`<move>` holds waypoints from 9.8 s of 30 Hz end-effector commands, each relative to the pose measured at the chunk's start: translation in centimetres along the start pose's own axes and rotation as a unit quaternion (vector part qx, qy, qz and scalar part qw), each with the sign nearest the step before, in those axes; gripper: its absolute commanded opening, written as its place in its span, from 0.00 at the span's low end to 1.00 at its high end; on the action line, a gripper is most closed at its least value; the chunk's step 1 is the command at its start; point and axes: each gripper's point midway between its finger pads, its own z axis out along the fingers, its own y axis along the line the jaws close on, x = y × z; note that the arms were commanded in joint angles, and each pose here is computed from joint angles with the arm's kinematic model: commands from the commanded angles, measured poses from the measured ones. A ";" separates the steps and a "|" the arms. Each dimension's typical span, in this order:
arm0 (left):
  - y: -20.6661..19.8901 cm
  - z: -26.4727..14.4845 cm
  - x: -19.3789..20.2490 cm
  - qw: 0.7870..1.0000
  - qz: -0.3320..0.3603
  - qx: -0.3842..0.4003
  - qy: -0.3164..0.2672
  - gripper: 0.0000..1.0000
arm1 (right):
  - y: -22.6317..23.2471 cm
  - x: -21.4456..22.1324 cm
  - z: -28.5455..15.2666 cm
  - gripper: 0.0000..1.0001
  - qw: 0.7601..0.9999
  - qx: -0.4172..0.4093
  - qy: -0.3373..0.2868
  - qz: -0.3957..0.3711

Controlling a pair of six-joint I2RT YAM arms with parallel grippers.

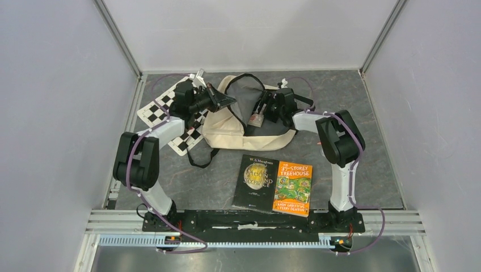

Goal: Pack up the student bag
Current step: Place the book in the student bag, then pick up the files from the center of the board, then place the book in the student bag.

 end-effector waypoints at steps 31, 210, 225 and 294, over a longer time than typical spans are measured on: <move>5.2 -9.8 -1.3 0.938 0.153 -0.306 -0.053 0.99 | -7.4 -0.2 -24.1 0.98 0.960 0.162 0.014 -0.230; -14.3 -19.1 29.6 0.880 0.132 0.204 0.407 0.02 | 16.1 10.3 -34.4 0.98 0.815 -0.447 0.092 -0.358; -17.3 -18.4 28.3 0.869 0.139 0.257 0.398 0.02 | 16.7 14.9 -34.9 0.96 0.785 -0.499 0.164 -0.328; 7.4 2.7 1.3 0.976 0.038 -0.208 0.047 0.70 | 3.9 -10.3 -22.9 0.00 0.979 0.043 -0.195 0.049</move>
